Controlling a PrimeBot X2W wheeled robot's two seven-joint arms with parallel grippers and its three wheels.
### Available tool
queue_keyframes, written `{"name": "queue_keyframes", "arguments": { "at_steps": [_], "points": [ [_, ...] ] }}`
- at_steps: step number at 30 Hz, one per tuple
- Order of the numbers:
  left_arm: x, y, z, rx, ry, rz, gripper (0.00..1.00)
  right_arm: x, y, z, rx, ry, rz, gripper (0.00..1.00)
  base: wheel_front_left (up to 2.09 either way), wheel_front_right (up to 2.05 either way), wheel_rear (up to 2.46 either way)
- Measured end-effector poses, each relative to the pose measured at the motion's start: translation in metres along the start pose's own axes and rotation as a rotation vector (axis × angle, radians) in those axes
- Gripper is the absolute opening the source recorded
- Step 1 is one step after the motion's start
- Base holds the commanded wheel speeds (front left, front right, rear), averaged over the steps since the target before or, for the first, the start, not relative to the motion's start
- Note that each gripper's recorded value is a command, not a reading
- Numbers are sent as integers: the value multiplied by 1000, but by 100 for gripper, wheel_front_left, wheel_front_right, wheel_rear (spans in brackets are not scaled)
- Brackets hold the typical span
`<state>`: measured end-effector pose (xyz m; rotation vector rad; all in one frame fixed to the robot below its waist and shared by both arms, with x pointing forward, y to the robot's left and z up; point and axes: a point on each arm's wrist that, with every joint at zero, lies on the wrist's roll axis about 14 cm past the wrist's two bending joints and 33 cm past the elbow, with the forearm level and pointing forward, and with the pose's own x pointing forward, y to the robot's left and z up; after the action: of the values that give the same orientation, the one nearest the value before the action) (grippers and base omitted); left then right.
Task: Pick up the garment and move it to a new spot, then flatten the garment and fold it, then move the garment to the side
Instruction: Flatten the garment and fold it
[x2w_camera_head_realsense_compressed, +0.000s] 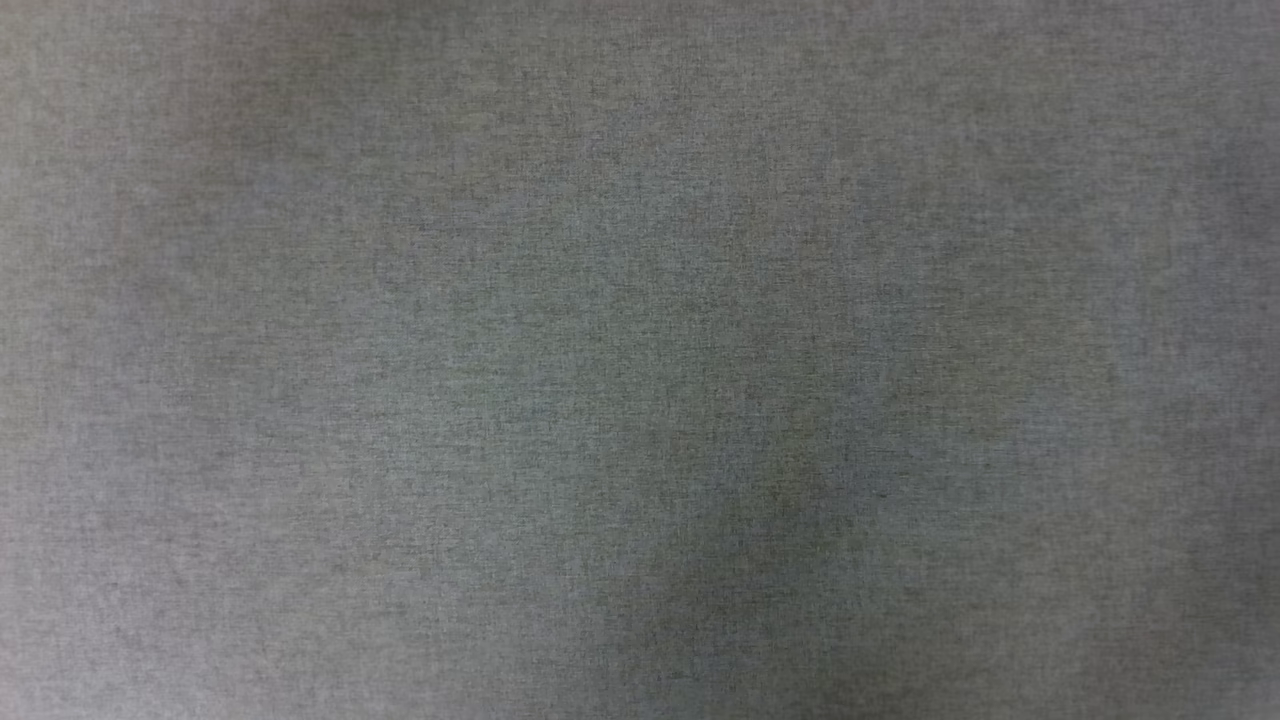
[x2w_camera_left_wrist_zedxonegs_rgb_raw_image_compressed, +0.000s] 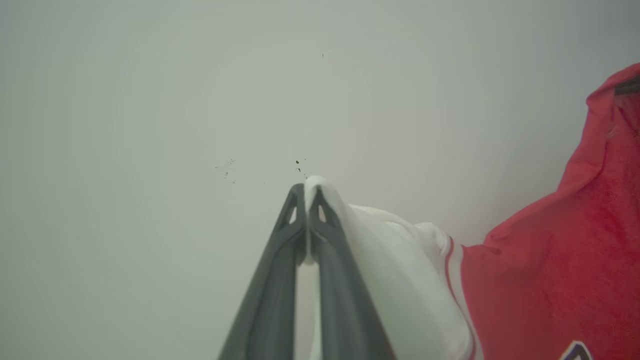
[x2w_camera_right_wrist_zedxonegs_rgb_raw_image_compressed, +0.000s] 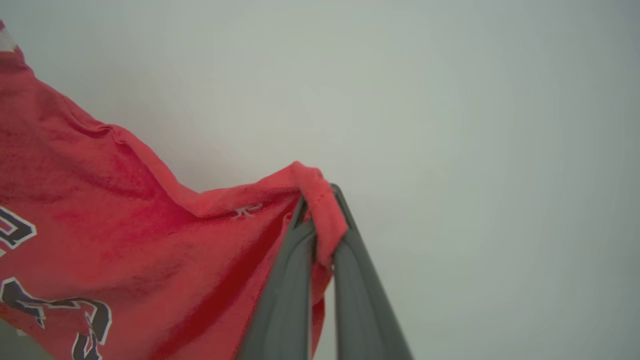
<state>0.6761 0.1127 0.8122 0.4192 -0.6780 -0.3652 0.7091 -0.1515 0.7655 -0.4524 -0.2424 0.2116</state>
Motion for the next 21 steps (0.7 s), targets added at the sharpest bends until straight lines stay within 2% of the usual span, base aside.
{"name": "queue_keyframes", "arguments": {
  "at_steps": [6,10,16,21],
  "points": [
    [-10,-8,-45,-23,95,-20,0,9,26,-38,14,70,58,0,0,0,0],
    [-32,-26,-90,-76,194,-48,0,3,54,-84,23,161,125,0,0,0,0],
    [-81,-54,-144,-171,330,-71,0,-22,102,-138,72,257,235,0,0,0,0],
    [-131,-79,-165,-235,421,-88,0,-55,137,-164,142,300,319,0,0,0,0]
  ]
}}
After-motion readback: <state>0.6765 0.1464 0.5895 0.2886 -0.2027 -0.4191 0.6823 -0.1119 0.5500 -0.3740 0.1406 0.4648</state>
